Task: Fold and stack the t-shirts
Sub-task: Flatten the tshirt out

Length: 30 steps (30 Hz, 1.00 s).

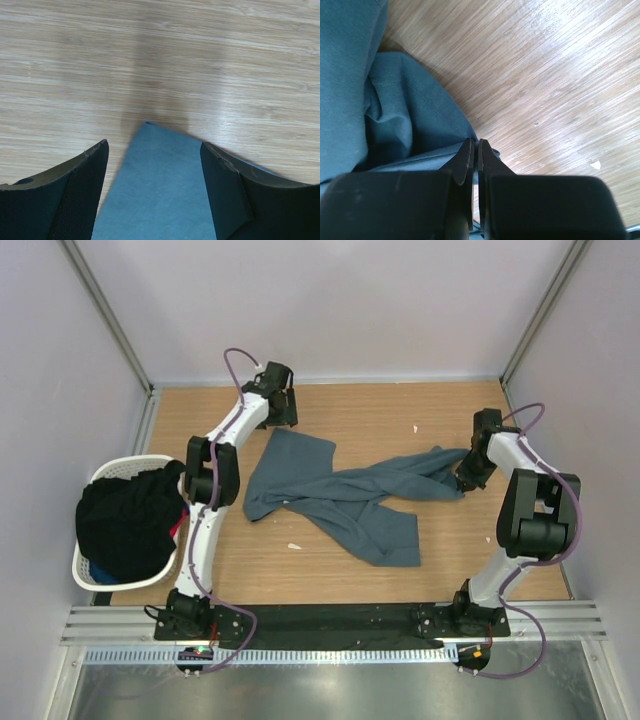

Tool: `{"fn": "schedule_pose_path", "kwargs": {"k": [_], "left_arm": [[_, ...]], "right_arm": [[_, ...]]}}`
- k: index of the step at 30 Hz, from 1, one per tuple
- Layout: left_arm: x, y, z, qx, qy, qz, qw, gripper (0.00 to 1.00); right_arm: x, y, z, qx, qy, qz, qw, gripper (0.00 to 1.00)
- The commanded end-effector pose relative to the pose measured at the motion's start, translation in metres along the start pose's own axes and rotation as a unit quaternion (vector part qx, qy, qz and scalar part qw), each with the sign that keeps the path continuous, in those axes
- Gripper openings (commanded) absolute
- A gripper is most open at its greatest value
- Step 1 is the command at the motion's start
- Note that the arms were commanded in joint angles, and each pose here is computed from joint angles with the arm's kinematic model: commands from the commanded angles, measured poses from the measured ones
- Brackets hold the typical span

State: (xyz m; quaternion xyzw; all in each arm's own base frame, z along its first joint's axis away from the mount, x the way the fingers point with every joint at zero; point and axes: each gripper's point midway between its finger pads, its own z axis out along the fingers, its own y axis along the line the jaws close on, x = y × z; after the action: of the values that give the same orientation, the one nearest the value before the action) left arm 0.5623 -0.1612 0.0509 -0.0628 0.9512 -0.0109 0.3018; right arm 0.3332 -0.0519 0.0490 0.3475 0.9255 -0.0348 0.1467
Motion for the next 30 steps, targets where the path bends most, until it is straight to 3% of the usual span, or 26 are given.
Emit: {"fn": "schedule_pose_path", "kwargs": {"k": [1, 10, 16, 22, 25, 30], "left_arm": [[-0.012, 0.002, -0.001, -0.015, -0.019, 0.0, 1.0, 0.74], [-0.007, -0.005, 0.014, -0.008, -0.014, -0.008, 1.0, 0.7], [0.002, -0.008, 0.019, -0.012, -0.005, -0.008, 1.0, 0.61], [0.005, -0.005, 0.022, -0.025, -0.003, -0.012, 1.0, 0.32], [-0.001, -0.001, 0.017, -0.035, -0.012, -0.013, 0.999, 0.0], [-0.038, -0.004, -0.028, -0.021, -0.057, -0.016, 0.998, 0.0]], "right_arm": [[-0.01, 0.0, -0.004, 0.007, -0.01, -0.009, 1.0, 0.01], [-0.014, 0.001, -0.005, 0.01, -0.005, -0.023, 1.0, 0.01], [-0.016, 0.002, -0.003, 0.011, -0.003, -0.028, 1.0, 0.01], [-0.019, 0.001, -0.004, 0.017, -0.004, -0.035, 0.999, 0.01], [-0.021, 0.003, -0.009, 0.01, -0.004, -0.036, 0.999, 0.01], [-0.03, 0.009, -0.027, -0.008, -0.021, -0.039, 0.999, 0.01]]}}
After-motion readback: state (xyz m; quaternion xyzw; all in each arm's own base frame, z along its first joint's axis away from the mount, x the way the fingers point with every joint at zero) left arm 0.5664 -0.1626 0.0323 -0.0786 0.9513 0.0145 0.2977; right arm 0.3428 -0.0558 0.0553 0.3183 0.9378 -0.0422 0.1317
